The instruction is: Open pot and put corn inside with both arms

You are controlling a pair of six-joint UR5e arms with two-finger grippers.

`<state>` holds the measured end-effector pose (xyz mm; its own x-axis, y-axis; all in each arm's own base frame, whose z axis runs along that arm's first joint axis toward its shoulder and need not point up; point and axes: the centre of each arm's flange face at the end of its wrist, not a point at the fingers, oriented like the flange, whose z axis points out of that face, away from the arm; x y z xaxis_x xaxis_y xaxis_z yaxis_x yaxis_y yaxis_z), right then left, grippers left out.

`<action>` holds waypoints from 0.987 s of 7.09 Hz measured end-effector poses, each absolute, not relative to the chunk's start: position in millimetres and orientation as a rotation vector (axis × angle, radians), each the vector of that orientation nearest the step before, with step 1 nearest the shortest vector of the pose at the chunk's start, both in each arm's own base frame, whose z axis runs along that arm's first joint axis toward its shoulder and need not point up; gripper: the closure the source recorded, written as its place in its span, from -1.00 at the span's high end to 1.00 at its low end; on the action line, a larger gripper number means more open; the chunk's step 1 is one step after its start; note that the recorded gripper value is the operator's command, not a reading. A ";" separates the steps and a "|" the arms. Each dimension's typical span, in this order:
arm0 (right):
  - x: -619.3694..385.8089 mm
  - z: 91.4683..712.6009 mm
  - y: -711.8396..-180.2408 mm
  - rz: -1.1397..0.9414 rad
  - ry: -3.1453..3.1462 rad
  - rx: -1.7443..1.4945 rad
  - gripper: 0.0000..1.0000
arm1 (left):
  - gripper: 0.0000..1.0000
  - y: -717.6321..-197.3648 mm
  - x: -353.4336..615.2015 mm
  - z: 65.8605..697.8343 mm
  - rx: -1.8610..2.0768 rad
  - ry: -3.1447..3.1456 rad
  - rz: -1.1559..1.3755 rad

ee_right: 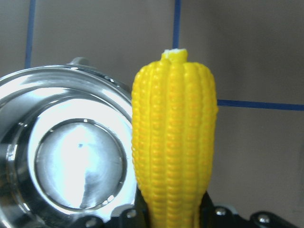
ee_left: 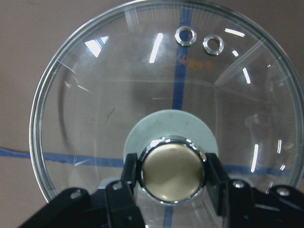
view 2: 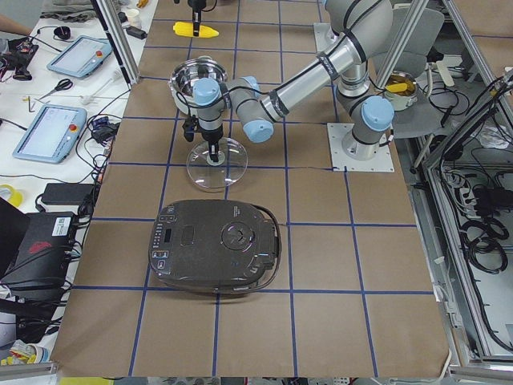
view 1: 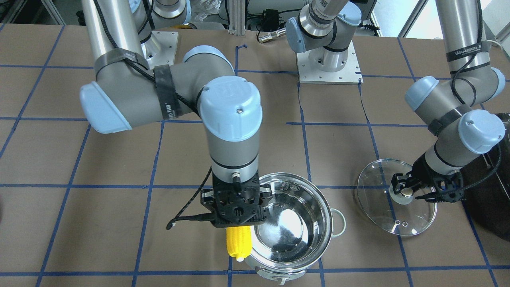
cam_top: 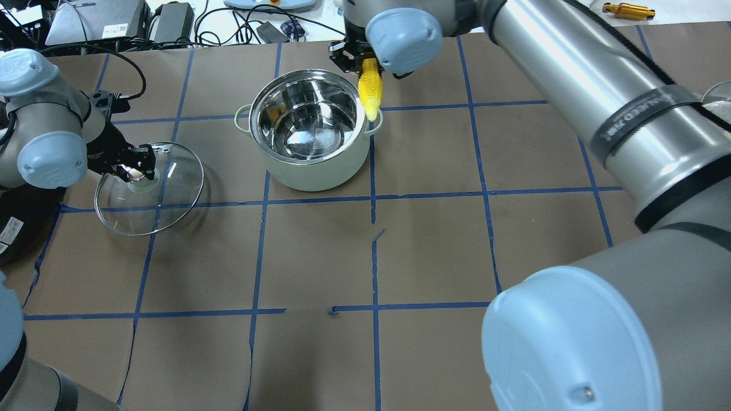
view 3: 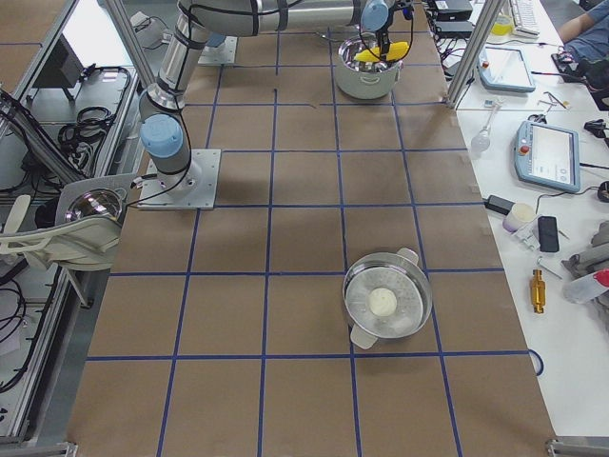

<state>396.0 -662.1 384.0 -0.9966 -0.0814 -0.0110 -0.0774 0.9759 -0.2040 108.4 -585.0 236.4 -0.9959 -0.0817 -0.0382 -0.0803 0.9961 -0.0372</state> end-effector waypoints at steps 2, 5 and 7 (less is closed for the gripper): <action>448.9 367.3 -647.4 -0.290 3.086 -0.194 -1.00 | 1.00 -583.3 107.2 231.0 -0.131 3.101 -0.060; 481.6 318.7 -641.9 -0.207 3.068 -0.414 0.79 | 1.00 -584.8 105.1 238.3 -0.131 3.097 -0.064; 480.7 317.6 -644.0 -0.228 3.062 -0.630 1.00 | 1.00 -591.4 88.9 283.8 -0.116 3.103 -0.053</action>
<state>480.7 -644.0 317.6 -0.9191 -0.3934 0.0218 -0.3923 0.9086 -0.1434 88.9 -591.4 283.8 -0.9965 -0.0755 -0.0351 -0.0743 0.9966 -0.0357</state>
